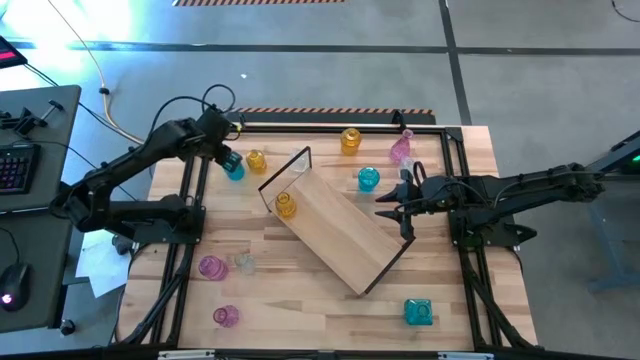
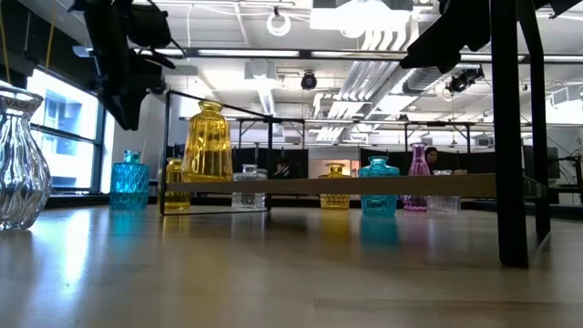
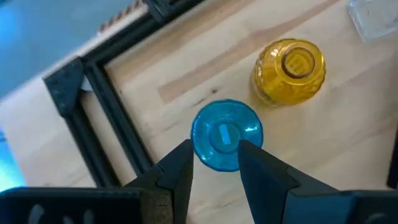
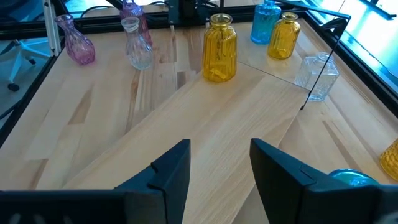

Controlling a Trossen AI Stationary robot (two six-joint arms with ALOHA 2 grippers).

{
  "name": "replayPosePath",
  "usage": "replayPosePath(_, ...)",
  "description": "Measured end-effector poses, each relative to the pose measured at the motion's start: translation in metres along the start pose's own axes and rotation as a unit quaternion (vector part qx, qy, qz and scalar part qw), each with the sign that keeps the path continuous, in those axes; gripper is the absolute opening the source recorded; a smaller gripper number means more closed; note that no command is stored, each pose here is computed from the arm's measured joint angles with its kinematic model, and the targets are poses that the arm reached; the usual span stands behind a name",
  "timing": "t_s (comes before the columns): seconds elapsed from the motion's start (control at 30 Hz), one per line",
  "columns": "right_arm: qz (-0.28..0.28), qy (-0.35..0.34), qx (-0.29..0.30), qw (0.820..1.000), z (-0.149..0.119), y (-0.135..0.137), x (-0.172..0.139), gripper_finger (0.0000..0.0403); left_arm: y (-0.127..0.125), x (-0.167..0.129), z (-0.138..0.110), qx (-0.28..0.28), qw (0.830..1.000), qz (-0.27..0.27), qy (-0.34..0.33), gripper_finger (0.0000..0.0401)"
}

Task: Sort vases onto shelf
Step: Put the top left blue crystal vase on the shelf

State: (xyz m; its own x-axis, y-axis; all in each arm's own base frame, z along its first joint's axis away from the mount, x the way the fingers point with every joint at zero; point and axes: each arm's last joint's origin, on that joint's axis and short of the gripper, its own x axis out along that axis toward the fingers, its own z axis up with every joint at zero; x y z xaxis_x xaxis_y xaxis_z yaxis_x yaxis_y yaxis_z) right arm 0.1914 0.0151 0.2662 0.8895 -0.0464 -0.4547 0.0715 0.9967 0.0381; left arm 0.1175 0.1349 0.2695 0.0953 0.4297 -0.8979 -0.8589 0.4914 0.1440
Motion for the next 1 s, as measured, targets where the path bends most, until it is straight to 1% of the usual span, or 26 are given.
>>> replayPosePath(0.17, 0.003, 0.000, -0.004, 1.000, 0.000, 0.000, 0.000, 0.0156, 0.006, 0.005, 0.002, -0.018, 1.000, 0.002, 0.013, 0.0115)
replayPosePath(0.27, 0.003, 0.000, -0.004, 1.000, 0.000, 0.000, 0.000, 0.0156, 0.008, 0.011, 0.004, -0.023, 0.999, -0.015, 0.029, 0.0115)
replayPosePath(0.37, 0.003, 0.000, -0.004, 1.000, 0.000, 0.000, 0.000, 0.0156, 0.010, 0.020, 0.007, -0.028, 0.998, -0.012, 0.047, 0.0115)
replayPosePath(0.7, 0.008, 0.001, -0.003, 1.000, 0.000, 0.000, 0.000, 0.0156, 0.006, 0.043, 0.017, -0.013, 0.997, -0.010, 0.077, 0.0115)
replayPosePath(1.0, 0.014, 0.002, -0.002, 1.000, 0.000, 0.001, 0.000, 0.0156, 0.003, 0.054, 0.019, -0.005, 0.995, -0.015, 0.102, 0.0115)
